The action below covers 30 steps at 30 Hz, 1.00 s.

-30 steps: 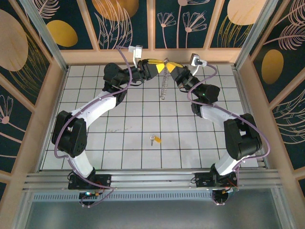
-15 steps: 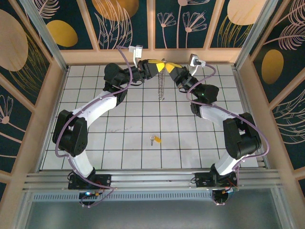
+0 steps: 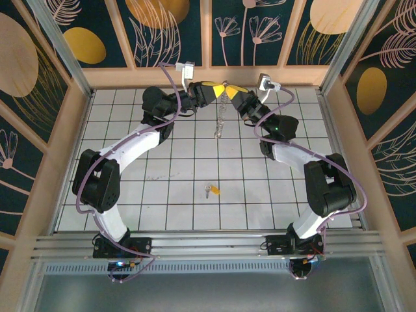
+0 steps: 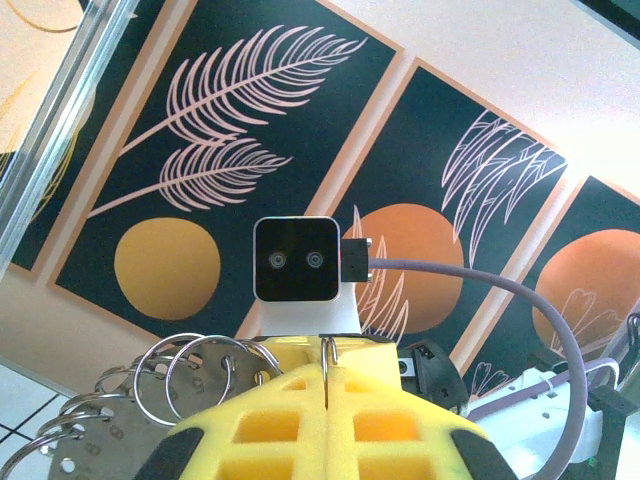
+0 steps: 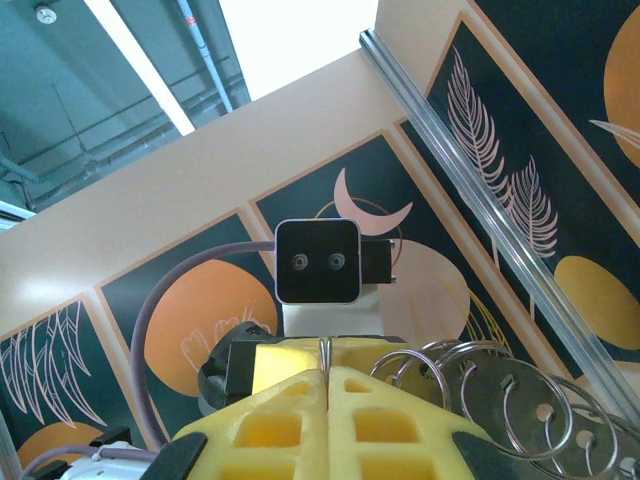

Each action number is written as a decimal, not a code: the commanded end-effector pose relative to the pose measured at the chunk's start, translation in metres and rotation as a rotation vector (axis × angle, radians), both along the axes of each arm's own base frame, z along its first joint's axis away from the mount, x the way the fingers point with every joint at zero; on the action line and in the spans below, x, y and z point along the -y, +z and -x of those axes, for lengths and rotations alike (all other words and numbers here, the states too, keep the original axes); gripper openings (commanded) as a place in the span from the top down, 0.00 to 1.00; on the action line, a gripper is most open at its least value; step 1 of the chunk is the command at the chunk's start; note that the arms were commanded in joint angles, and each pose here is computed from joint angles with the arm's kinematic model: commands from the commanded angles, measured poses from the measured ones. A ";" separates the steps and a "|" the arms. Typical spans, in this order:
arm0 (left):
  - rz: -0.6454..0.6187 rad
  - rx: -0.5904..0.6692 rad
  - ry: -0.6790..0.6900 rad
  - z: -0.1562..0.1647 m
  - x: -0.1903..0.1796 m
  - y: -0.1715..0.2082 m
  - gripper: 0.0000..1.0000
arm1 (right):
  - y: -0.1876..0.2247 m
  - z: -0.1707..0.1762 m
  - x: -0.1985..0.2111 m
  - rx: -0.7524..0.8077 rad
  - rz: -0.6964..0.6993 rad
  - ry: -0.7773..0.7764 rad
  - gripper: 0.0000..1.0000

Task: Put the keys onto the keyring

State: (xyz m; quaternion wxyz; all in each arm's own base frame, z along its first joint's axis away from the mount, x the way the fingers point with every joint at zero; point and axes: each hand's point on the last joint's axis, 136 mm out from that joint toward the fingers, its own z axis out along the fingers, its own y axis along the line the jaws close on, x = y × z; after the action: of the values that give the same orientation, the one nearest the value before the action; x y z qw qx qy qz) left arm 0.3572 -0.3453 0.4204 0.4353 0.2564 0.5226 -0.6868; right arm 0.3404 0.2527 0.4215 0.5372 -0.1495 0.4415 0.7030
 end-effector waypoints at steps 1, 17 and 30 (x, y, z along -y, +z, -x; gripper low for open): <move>0.040 0.061 0.003 0.003 -0.003 0.017 1.00 | 0.022 0.022 0.002 0.126 -0.056 0.028 1.00; -0.094 0.086 0.052 -0.003 0.002 -0.006 1.00 | 0.009 -0.005 0.036 -0.007 0.080 -0.076 0.56; -0.334 0.206 -0.008 0.002 0.012 -0.027 1.00 | -0.023 -0.004 0.048 -0.061 0.365 -0.133 0.52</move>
State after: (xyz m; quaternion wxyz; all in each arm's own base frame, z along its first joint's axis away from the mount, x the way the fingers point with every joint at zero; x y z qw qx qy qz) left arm 0.3701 -0.3611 0.3755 0.4211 0.3396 0.6000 -0.5894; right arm 0.3525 0.2012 0.4074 0.5458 -0.1567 0.5653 0.5983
